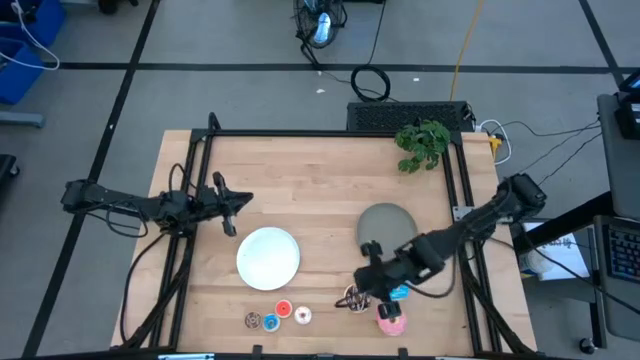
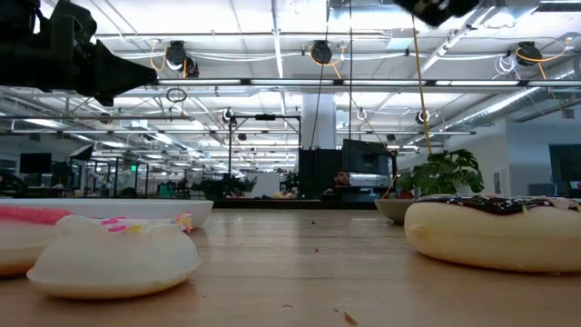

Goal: Pick & Place donuts
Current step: Put the large black donut on the gray plate

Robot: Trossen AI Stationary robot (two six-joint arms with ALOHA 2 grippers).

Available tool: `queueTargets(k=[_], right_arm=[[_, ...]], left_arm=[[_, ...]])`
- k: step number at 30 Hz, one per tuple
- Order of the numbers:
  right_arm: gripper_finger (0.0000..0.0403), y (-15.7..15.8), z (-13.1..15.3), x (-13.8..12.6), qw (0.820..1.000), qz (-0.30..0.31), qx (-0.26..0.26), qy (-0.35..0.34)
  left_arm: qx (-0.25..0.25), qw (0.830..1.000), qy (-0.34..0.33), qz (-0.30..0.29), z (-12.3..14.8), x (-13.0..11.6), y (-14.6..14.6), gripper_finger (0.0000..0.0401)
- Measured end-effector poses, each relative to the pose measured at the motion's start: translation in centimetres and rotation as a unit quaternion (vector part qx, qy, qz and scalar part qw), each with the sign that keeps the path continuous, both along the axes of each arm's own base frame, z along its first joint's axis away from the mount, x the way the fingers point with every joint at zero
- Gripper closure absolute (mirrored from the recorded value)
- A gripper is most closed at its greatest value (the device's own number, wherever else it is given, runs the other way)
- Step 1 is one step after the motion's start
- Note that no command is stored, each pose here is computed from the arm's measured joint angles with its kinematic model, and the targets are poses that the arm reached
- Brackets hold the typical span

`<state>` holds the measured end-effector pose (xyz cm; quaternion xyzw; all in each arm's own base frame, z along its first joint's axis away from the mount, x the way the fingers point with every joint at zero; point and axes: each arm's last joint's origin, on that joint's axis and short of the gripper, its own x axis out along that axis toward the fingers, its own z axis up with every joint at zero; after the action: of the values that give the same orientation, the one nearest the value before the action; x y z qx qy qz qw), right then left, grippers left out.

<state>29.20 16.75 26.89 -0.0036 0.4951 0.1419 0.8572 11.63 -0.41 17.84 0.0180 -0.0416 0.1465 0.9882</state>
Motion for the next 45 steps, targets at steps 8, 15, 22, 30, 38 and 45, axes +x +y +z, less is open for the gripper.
queueTargets(k=[8, 15, 22, 30, 38, 45], right_arm=[[0.0403, -0.7, -2.3, 2.0, 1.0, 0.014, -0.017, 0.019], [0.038, -0.4, -4.2, 2.9, 0.999, 0.01, -0.022, 0.036], [0.0265, -0.2, -4.9, 3.1, 0.998, 0.017, -0.008, 0.054], [0.0165, -0.3, -4.7, 3.6, 0.999, -0.003, -0.044, 0.011], [0.0147, -0.6, -5.7, 3.4, 0.999, -0.015, -0.046, 0.009], [0.0148, -0.7, -7.5, 2.7, 0.998, -0.015, -0.05, 0.019]], left_arm=[[0.001, 1.0, 0.0, 0.0, 0.0, 0.0, 0.0, 0.0375], [0.001, 1.0, 0.0, -0.001, 0.0, 0.0, 0.0, 0.0375], [0.003, 1.0, 0.001, -0.001, 0.0, 0.0, 0.0, 0.0375], [0.002, 1.0, 0.008, -0.001, -0.1, 0.0, 0.0, 0.0375], [0.005, 1.0, 0.008, -0.001, -0.1, 0.0, 0.0, 0.0375], [0.008, 1.0, 0.015, -0.001, -0.3, 0.0, 0.0, 0.0375]])
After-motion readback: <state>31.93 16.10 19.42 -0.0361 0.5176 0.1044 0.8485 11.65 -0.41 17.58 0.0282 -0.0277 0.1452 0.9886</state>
